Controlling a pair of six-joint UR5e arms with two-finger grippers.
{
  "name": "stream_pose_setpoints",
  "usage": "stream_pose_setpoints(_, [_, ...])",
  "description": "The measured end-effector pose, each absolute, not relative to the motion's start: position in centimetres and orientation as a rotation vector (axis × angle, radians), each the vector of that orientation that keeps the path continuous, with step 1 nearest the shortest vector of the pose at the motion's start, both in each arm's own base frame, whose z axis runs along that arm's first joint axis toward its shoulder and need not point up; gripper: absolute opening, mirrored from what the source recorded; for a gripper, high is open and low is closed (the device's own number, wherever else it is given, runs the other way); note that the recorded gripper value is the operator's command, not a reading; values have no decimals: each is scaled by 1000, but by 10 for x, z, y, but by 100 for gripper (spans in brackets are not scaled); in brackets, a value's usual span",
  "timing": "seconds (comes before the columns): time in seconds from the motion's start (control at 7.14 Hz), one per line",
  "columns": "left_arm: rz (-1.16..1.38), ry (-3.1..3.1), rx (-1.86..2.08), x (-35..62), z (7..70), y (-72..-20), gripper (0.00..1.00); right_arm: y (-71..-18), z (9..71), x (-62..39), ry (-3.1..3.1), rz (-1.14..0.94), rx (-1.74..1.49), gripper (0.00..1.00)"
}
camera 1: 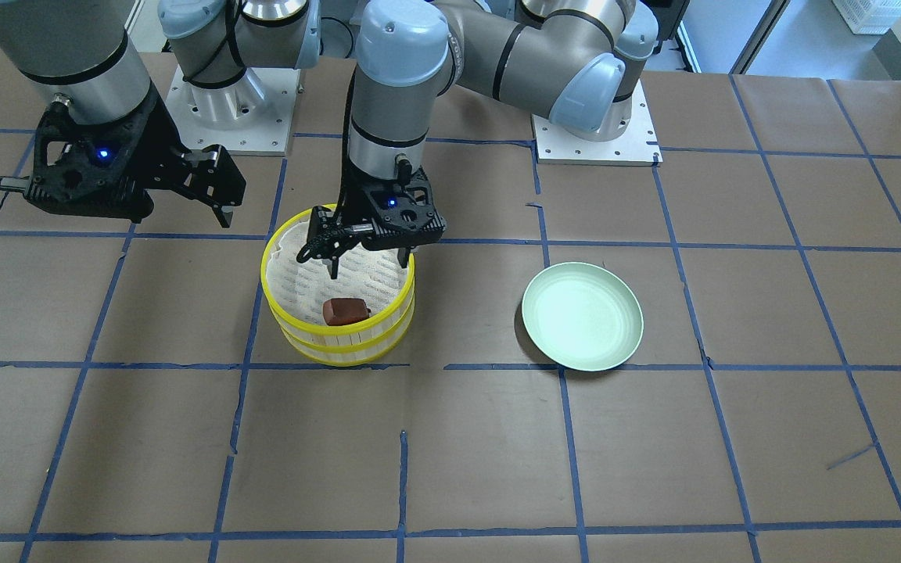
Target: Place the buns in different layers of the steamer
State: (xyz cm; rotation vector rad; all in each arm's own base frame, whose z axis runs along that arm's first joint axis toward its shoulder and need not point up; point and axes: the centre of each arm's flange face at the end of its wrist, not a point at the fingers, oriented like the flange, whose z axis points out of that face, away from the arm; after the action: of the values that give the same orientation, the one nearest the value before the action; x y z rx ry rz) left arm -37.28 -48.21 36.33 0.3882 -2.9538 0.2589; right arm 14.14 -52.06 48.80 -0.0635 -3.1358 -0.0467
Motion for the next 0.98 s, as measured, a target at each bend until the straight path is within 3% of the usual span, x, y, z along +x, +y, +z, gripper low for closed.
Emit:
stream_pose_setpoints(0.56, [86, -3119, 70, -157, 451, -523, 100, -520, 492, 172, -3133, 40, -19, 100])
stream_pose_setpoints(0.98, [-43, -3129, 127, -105, 493, -506, 100, -522, 491, 179, -3143, 65, -24, 100])
